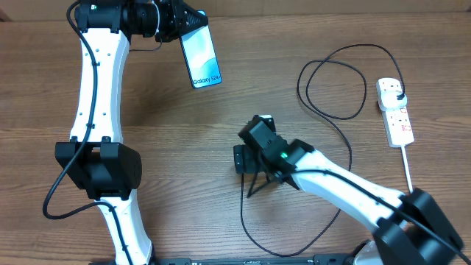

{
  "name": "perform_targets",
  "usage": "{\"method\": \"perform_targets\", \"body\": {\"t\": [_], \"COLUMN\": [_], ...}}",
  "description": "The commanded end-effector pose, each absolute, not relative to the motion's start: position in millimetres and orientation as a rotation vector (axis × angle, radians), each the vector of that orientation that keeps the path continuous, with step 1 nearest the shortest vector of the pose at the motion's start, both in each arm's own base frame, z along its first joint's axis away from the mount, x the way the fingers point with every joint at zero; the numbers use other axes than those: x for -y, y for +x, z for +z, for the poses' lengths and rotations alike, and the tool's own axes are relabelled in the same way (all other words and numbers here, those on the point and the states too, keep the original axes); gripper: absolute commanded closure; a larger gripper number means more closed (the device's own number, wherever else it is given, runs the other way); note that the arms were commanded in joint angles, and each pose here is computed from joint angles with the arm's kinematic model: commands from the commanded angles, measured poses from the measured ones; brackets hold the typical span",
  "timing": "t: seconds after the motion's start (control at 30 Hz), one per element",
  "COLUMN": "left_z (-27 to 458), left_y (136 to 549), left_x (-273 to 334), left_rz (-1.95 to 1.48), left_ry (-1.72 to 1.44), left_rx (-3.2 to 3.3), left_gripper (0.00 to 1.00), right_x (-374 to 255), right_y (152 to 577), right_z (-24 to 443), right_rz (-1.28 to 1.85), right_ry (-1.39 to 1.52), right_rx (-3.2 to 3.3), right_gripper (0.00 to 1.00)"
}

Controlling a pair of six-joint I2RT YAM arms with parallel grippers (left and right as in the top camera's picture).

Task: Plug charger to phone and switch on socket
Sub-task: 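Close the right gripper on the black cable connector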

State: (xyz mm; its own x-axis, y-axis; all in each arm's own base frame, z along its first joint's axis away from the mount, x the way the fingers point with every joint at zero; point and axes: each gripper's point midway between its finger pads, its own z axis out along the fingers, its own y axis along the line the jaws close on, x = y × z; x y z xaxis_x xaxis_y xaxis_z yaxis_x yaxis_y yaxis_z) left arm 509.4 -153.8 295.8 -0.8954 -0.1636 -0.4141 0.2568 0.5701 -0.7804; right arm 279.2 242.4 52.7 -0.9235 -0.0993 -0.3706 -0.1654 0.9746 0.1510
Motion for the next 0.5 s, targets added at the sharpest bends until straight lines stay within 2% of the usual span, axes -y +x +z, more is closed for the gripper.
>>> {"method": "perform_targets", "body": {"t": [0.0,0.2,0.47], "left_z": [311.0,310.9,311.4], "left_y": [506.5,507.2,510.9], "left_x": [154.1,151.6,140.5], "left_rz": [-1.299,-1.297,-1.285], "left_ry": [0.076,0.071,0.047], "left_rx": [-2.329,-2.328,-2.320], "left_gripper": [0.96,0.96,0.96], "right_x": [-252.8,-251.7,-259.7], "right_y": [288.5,279.6,267.8], "right_z": [51.7,40.7,29.1], "right_rz": [0.204,0.163,0.221], "right_ry": [-0.200,-0.055,-0.063], "right_rx": [-2.773,-2.895,-2.972], "right_gripper": [0.07,0.07,0.07]}}
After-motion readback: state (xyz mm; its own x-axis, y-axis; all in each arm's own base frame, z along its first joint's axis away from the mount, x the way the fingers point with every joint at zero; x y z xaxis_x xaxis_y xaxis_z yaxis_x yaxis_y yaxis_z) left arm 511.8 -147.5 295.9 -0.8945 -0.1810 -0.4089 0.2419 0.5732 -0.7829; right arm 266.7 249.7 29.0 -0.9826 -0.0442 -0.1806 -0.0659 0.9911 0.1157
